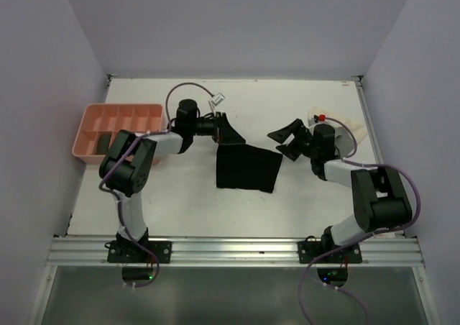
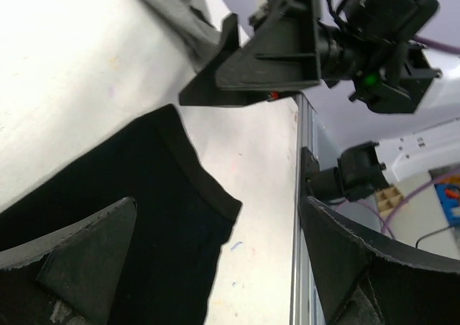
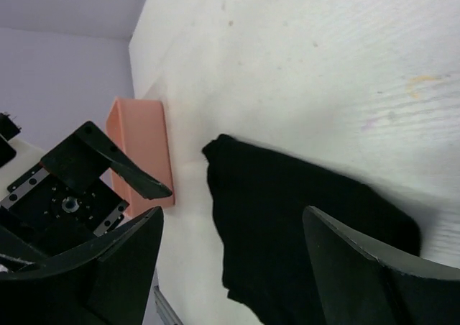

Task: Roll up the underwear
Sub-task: Fold the underwear

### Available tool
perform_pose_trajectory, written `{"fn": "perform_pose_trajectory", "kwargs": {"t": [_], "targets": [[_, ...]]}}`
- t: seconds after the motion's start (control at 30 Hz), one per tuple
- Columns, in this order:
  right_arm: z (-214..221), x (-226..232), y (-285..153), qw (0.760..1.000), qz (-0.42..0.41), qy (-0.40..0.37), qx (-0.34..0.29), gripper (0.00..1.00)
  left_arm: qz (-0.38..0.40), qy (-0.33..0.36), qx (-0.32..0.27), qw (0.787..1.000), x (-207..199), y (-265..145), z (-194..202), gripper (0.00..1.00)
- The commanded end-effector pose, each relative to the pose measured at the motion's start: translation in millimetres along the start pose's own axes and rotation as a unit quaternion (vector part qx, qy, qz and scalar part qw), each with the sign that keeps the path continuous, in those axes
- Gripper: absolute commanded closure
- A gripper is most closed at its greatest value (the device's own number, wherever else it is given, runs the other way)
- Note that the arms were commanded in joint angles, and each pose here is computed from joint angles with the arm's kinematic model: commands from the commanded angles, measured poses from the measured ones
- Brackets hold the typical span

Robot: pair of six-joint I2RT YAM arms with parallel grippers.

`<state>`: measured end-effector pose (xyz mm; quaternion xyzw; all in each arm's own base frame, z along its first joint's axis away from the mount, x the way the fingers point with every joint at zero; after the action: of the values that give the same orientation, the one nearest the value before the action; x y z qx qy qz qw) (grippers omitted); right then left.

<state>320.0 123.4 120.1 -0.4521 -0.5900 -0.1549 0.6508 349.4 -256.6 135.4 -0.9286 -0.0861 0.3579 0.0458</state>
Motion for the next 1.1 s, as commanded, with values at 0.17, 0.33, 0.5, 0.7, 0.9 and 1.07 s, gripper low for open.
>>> {"fn": "perform_pose_trajectory", "kwargs": {"t": [0.17,0.33,0.5,0.7,0.9,1.07], "targets": [[39.9,1.3,-6.5,0.998,-0.016,0.021,0.060,0.17,0.025,0.004,0.054,0.998,-15.1,-24.3,44.8,0.00],[60.6,-26.1,7.4,0.996,-0.001,0.034,0.086,0.18,0.004,-0.038,0.069,0.997,9.9,-20.9,68.7,0.00],[65.5,-60.8,13.1,0.994,0.045,0.040,0.096,0.18,-0.037,-0.083,0.071,0.993,37.8,-27.7,83.5,0.00],[62.3,-48.2,7.5,0.994,0.031,0.029,0.099,0.19,-0.035,-0.068,0.062,0.995,31.0,-38.3,68.0,0.00],[55.8,-2.7,-14.3,0.994,0.022,-0.040,0.095,0.18,-0.008,0.005,0.056,0.998,-2.0,-44.0,41.8,0.00],[63.1,-21.6,-15.6,0.992,0.041,-0.033,0.111,0.19,-0.009,-0.013,0.065,0.998,-2.9,-44.0,59.7,0.00]]}}
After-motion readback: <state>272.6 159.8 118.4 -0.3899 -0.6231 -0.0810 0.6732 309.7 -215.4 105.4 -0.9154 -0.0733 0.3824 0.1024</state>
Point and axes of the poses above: each gripper's point midway between its finger pads, its own y axis out along the fingers, its own x axis along the line the jaws close on, z = x × y, the point moved 7 cm from there along -y, back along the fingers, and after that the axes turned 11 degrees about y, right-handed, at the moved point
